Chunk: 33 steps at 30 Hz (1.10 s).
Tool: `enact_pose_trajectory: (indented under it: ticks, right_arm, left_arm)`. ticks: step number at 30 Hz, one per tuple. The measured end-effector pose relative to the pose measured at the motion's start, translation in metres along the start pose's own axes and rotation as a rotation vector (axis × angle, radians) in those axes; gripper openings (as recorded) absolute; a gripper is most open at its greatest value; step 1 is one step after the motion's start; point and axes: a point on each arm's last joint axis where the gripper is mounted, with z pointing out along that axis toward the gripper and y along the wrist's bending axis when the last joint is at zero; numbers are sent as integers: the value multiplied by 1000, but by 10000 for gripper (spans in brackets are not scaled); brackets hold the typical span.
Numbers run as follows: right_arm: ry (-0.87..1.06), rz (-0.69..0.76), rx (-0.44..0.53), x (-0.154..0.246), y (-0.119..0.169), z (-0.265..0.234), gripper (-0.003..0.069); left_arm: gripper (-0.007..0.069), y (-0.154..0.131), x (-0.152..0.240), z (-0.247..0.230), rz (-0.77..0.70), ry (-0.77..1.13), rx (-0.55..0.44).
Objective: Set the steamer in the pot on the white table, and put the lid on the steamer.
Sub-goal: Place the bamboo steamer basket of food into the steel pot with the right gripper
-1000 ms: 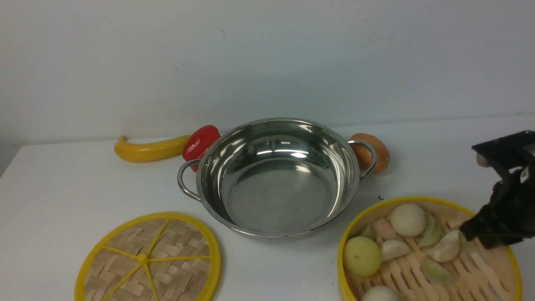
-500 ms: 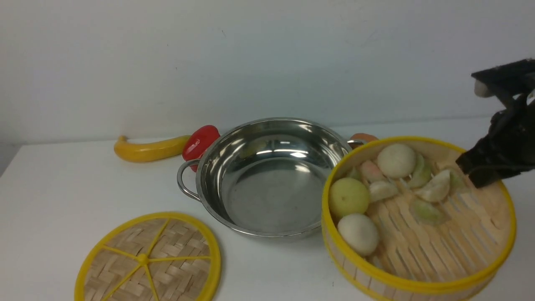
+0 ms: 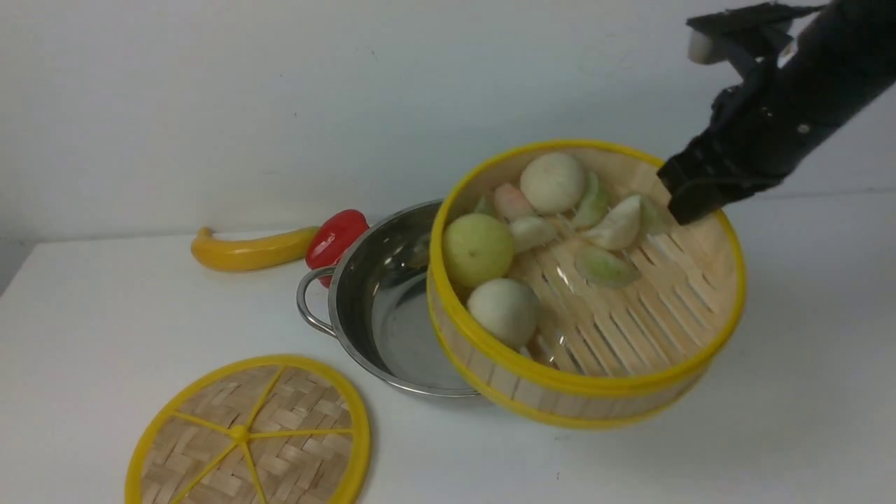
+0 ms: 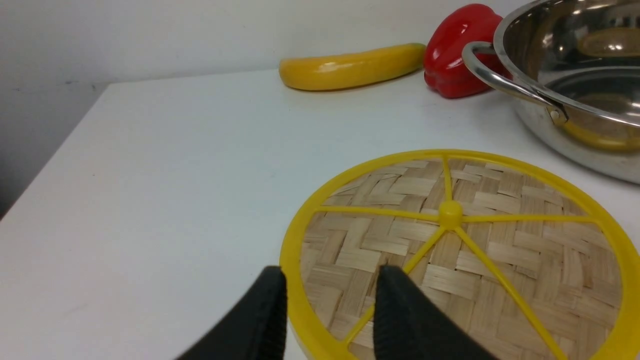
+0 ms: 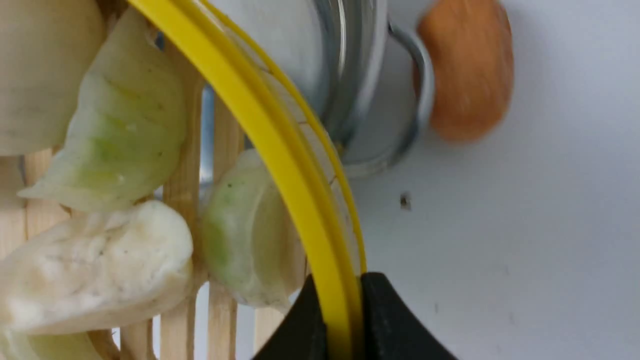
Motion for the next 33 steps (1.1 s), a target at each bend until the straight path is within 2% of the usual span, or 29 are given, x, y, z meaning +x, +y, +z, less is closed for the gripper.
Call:
enact_pose_trajectory:
  ticks: [6, 14, 24, 29, 33]
  right_arm:
    - [-61, -18, 2, -39, 0, 18, 69]
    - [-106, -18, -22, -69, -7, 49, 69]
    - [-95, -79, -40, -81, 8, 80, 69]
    - [-59, -117, -16, -79, 17, 96, 69]
    - [-26, -124, 3, -77, 13, 111, 69]
  left_arm:
    - [242, 0, 0, 0, 0, 0, 0]
    - [242, 0, 0, 0, 0, 0, 0]
    - [242, 0, 0, 0, 0, 0, 0]
    - [242, 0, 0, 0, 0, 0, 0]
    - [242, 0, 0, 0, 0, 0, 0]
